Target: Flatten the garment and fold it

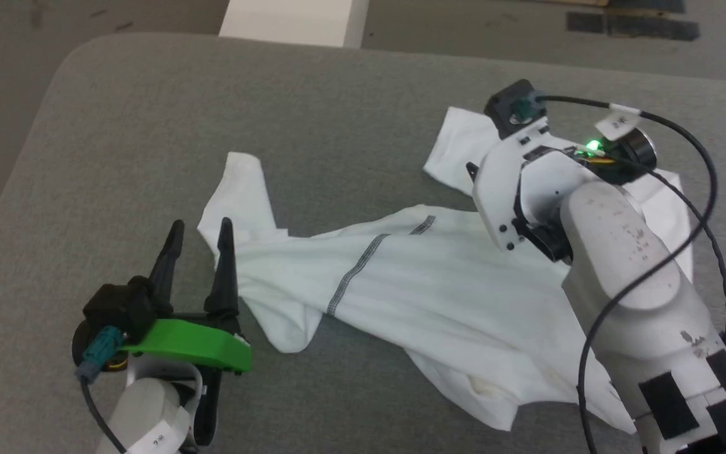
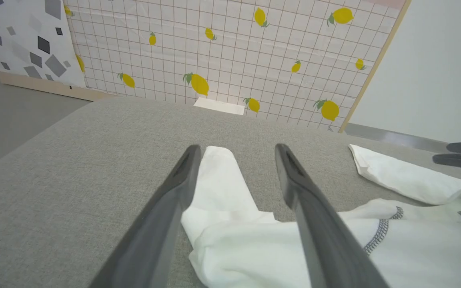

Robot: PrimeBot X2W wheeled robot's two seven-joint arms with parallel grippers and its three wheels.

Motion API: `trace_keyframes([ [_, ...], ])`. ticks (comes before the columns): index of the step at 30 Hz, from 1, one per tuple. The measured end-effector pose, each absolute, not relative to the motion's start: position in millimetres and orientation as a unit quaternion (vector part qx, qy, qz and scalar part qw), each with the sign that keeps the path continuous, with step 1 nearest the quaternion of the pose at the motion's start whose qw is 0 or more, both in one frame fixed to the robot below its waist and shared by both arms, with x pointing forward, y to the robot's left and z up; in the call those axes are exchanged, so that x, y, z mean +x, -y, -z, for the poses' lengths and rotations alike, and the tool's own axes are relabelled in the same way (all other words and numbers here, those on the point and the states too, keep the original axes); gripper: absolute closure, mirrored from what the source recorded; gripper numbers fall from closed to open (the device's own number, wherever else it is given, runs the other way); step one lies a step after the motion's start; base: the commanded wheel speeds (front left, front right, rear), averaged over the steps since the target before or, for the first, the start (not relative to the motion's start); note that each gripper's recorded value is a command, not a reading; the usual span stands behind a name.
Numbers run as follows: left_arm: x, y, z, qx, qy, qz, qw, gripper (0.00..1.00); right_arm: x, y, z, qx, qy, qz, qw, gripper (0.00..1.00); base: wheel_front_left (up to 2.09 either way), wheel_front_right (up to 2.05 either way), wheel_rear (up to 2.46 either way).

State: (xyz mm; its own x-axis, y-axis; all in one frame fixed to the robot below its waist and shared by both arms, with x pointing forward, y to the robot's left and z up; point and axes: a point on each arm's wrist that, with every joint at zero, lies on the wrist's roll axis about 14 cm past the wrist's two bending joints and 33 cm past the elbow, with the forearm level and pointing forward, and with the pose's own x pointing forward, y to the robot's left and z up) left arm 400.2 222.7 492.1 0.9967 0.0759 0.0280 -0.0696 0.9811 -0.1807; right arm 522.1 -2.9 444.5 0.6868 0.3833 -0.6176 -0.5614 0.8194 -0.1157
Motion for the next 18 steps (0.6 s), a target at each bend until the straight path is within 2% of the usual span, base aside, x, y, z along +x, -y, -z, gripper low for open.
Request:
trace_keyframes([
  [13, 392.0, -242.9, -453.3, -0.082, -0.036, -0.071, 0.993, 0.00, 528.0, -52.4, -374.2, -0.201, -0.356, -0.330, 0.851, 0.00, 0.00, 0.00, 0.00],
  [14, 391.1, -245.0, -451.8, -0.080, -0.038, -0.075, 0.993, 0.00, 529.6, -55.0, -373.0, -0.201, -0.357, -0.332, 0.850, 0.47, 0.00, 0.00, 0.00],
  [15, 390.4, -246.5, -450.5, -0.079, -0.040, -0.077, 0.993, 0.00, 530.5, -57.1, -372.6, -0.200, -0.357, -0.334, 0.849, 0.99, 0.00, 0.00, 0.00],
  [18, 389.4, -247.6, -449.3, -0.073, -0.042, -0.079, 0.993, 0.00, 530.1, -62.6, -374.6, -0.182, -0.358, -0.340, 0.850, 1.00, 0.00, 0.00, 0.00],
])
